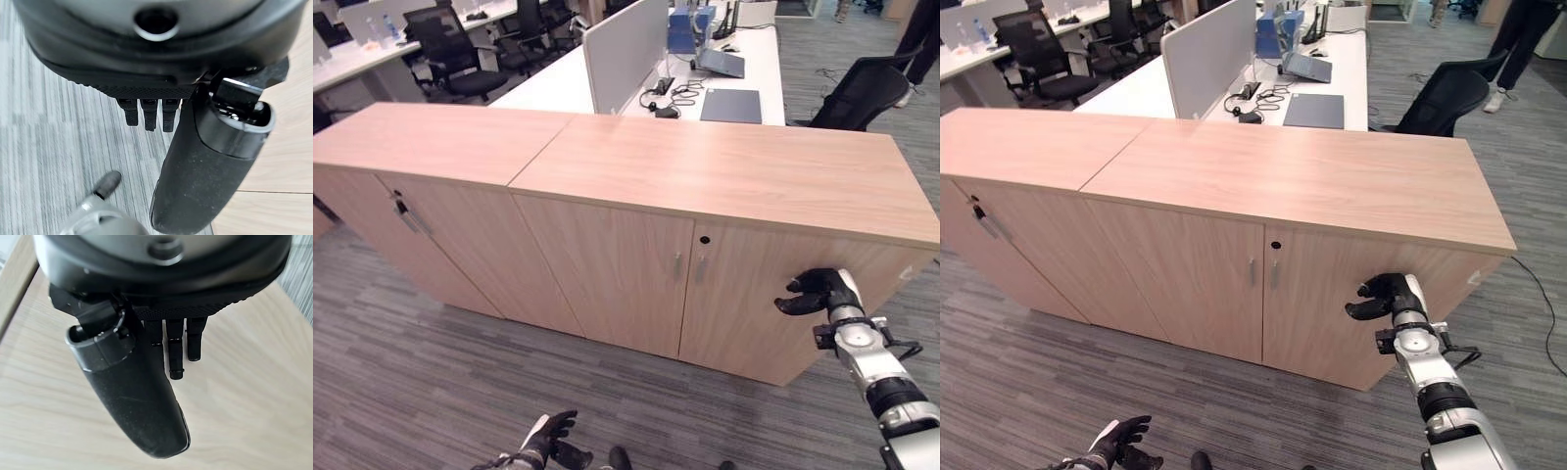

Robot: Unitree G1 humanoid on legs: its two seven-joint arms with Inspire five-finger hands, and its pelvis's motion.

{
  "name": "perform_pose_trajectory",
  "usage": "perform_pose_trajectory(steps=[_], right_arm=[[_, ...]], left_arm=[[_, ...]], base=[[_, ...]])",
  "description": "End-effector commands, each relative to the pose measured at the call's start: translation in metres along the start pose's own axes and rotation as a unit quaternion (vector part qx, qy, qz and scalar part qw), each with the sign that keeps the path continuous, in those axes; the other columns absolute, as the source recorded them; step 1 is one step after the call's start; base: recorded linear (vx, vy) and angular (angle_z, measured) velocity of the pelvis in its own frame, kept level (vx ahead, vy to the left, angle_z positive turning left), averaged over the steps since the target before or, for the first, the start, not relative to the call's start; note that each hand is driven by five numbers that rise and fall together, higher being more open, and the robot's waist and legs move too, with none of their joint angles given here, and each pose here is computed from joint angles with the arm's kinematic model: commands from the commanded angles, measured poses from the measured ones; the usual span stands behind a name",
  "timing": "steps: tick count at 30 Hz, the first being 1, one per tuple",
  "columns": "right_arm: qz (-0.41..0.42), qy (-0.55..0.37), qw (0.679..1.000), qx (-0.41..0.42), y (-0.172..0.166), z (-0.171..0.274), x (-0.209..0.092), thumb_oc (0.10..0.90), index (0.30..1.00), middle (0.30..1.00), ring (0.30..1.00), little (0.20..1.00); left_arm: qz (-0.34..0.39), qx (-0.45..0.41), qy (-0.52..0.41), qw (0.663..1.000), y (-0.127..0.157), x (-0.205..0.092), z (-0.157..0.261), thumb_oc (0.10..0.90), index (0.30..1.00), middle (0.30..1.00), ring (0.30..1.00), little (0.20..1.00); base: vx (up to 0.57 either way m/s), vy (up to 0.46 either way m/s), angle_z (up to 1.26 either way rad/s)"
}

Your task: Put the empty folder in the office cabinet

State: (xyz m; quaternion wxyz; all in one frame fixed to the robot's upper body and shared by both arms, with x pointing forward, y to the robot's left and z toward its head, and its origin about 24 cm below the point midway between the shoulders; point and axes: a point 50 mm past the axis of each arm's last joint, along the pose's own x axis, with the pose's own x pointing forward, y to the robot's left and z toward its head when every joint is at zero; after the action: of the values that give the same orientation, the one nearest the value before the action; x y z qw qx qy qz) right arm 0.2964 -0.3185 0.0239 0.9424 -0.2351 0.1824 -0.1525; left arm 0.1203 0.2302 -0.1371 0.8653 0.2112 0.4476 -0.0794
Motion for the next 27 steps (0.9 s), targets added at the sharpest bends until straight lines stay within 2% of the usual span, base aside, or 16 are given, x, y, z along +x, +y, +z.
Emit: perform_pose_trajectory(steps=[1,4,6,9,10,11,12,14,17,22,27], right_arm=[[-0.121,-0.136,0.981,0.069,-0.065,0.090,0.017,0.800,0.900,0.900,0.900,0.900],[-0.097,-0.129,0.984,0.071,-0.051,0.074,0.012,0.800,0.900,0.900,0.900,0.900],[-0.055,-0.107,0.990,0.073,-0.019,0.034,-0.006,0.800,0.900,0.900,0.900,0.900],[-0.029,-0.079,0.993,0.084,0.001,0.007,-0.018,0.800,0.900,0.900,0.900,0.900],[0.011,-0.027,0.996,0.081,0.029,-0.030,-0.035,0.800,0.900,0.900,0.900,0.900],[0.011,-0.027,0.996,0.081,0.029,-0.031,-0.036,0.800,0.900,0.900,0.900,0.900],[0.044,0.036,0.996,0.068,0.050,-0.067,-0.054,0.800,0.900,0.900,0.900,0.900],[0.056,0.066,0.994,0.074,0.059,-0.082,-0.063,0.800,0.900,0.900,0.900,0.900],[0.112,0.166,0.977,0.074,0.088,-0.130,-0.097,0.800,0.900,0.900,0.900,0.900],[0.138,0.216,0.964,0.063,0.098,-0.154,-0.118,0.800,0.900,0.900,0.900,0.900],[0.147,0.240,0.958,0.054,0.100,-0.163,-0.124,0.800,0.900,0.900,0.900,0.900]], left_arm=[[0.003,0.022,-0.053,0.998,0.011,0.005,0.027,0.800,0.900,0.900,0.900,0.900],[-0.002,0.015,-0.043,0.999,0.007,0.004,0.021,0.800,0.900,0.900,0.900,0.900],[0.000,-0.017,-0.047,0.999,0.004,0.002,0.020,0.800,0.900,0.900,0.900,0.900],[0.002,-0.044,-0.056,0.997,0.004,0.002,0.023,0.800,0.900,0.900,0.900,0.900],[0.004,-0.066,-0.067,0.996,0.004,0.002,0.028,0.800,0.900,0.900,0.900,0.900],[0.003,-0.066,-0.066,0.996,0.004,0.001,0.027,0.800,0.900,0.900,0.900,0.900],[0.001,-0.074,-0.075,0.994,0.003,0.001,0.031,0.800,0.900,0.900,0.900,0.900],[-0.001,-0.075,-0.078,0.994,0.003,0.000,0.031,0.800,0.900,0.900,0.900,0.900],[-0.004,-0.078,-0.091,0.993,0.005,-0.001,0.038,0.800,0.900,0.900,0.900,0.900],[0.003,-0.087,-0.093,0.992,0.007,0.000,0.040,0.800,0.900,0.900,0.900,0.900],[-0.001,-0.090,-0.092,0.992,0.003,0.002,0.041,0.800,0.900,0.900,0.900,0.900]], base=[[0.01,-0.107,0.20],[0.00,-0.081,0.13],[-0.01,-0.114,0.06],[-0.02,-0.059,0.00],[-0.03,-0.066,-0.05],[-0.05,-0.067,-0.06],[-0.04,-0.042,-0.02],[-0.03,-0.035,-0.07],[-0.05,-0.031,-0.19],[-0.03,-0.028,-0.28],[-0.02,-0.021,-0.20]])
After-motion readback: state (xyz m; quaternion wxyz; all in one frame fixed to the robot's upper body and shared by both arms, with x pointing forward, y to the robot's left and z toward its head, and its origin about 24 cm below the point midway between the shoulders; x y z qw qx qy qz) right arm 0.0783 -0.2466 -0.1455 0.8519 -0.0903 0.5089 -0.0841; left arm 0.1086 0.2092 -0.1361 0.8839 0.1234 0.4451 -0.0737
